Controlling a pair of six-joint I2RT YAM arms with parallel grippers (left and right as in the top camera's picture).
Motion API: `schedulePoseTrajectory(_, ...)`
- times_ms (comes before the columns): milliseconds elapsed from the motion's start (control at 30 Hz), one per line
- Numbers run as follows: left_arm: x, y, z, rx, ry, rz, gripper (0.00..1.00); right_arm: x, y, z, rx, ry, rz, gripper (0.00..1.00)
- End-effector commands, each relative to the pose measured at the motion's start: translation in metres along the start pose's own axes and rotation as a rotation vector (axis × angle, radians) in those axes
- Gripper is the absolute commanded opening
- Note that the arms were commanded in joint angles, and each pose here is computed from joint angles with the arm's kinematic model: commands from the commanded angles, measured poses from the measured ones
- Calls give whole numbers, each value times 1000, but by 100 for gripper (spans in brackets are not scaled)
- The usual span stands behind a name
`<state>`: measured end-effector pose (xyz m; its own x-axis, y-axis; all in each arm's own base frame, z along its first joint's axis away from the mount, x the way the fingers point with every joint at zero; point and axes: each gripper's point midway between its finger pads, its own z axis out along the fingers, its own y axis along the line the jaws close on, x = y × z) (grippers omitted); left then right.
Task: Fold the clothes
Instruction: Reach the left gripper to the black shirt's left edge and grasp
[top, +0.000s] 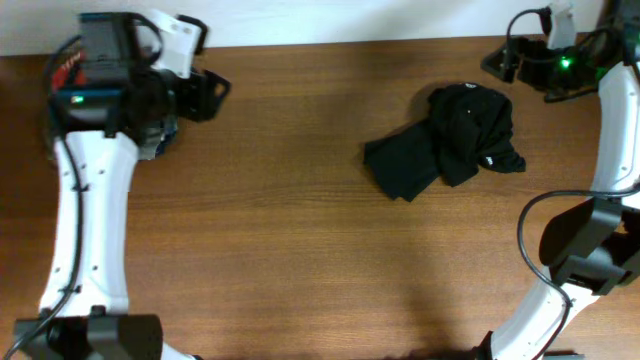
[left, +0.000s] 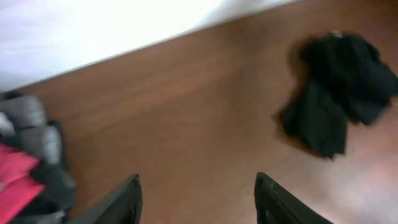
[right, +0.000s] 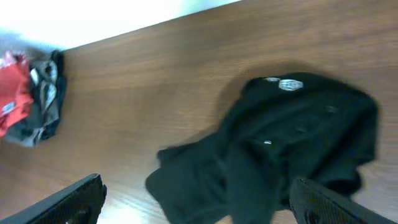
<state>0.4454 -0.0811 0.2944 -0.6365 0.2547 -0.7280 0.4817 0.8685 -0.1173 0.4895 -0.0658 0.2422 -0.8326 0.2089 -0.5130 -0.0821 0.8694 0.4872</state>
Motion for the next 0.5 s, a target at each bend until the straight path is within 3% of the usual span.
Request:
schedulePoseTrajectory(0,9,-48,31,131,70,154,57,-12,-7,-28,35,-66,27,99)
schedulePoseTrajectory(133,30,-105,73,256,165,286,49,-10,-16,-35,44,-72,75,99)
schedulePoseTrajectory(233,52,-141,115,269,254,374,33,-9,-17,-35,45,-67,79,95)
schedulePoseTrajectory(467,90,-200,180,265,348,527,32,-9,-17,-34,48,-66,79,92)
